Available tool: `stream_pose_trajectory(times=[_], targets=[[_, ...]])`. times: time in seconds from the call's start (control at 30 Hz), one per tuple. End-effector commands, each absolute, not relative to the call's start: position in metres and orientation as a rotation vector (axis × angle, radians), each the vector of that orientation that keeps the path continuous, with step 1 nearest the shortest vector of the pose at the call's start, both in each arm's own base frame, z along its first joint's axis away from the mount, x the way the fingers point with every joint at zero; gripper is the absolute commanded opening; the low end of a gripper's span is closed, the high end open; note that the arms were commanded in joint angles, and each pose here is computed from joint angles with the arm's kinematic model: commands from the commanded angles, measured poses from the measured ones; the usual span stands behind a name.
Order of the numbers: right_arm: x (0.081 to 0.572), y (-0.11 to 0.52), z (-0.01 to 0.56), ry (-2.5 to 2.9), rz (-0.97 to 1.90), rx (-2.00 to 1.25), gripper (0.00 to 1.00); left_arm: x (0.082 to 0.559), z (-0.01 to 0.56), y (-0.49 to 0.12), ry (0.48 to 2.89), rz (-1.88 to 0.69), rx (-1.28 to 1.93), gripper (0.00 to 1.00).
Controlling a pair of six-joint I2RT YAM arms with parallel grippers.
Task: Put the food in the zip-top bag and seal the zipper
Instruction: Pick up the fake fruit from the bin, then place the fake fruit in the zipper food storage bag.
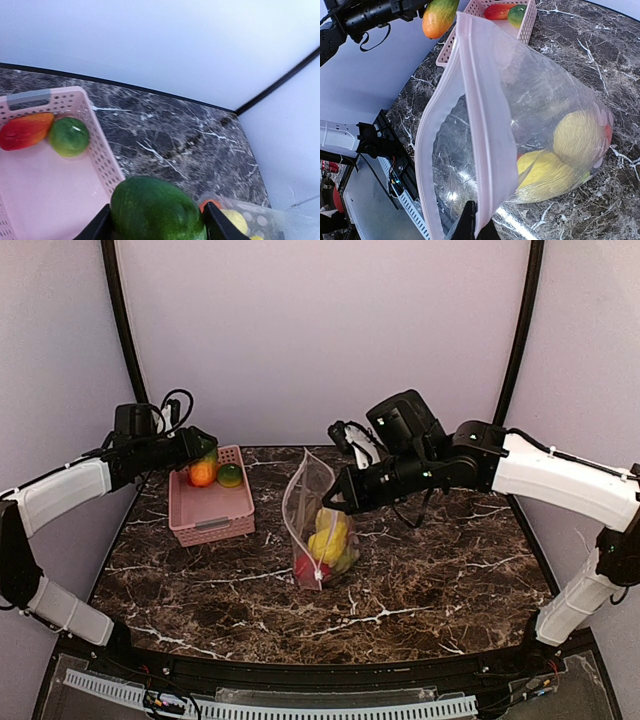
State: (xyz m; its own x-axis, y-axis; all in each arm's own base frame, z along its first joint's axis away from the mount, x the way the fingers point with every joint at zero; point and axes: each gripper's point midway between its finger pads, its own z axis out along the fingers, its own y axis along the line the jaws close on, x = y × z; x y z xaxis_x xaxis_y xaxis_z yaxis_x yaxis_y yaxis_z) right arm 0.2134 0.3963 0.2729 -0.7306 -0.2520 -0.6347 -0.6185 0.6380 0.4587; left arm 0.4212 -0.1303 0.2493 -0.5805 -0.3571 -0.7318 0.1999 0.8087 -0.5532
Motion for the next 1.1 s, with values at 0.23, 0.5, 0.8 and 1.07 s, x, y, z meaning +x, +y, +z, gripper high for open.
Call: stream_pose_trajectory(times=[0.23,0.5,0.8,1.07], targets=[[0.214,0.411,0.29,2.277,0.979,-0.71,0.0,0.295,0.328,-0.269,1.857,-1.203,0.489,0.55],[0.213,0.41,0.29,2.279,0.981,-0.703,0.0,0.228,0.373,-0.317,1.639,-1.389,0.701,0.55],[0.21,0.414,0.292,2.272,1.008,-0.71,0.0,0.206,0.381,-0.355,1.516,-1.375,0.785,0.55],[0.207,0.413,0.3,2.256,1.028,-0.7,0.0,0.209,0.374,-0.363,1.408,-1.241,0.768,0.55]])
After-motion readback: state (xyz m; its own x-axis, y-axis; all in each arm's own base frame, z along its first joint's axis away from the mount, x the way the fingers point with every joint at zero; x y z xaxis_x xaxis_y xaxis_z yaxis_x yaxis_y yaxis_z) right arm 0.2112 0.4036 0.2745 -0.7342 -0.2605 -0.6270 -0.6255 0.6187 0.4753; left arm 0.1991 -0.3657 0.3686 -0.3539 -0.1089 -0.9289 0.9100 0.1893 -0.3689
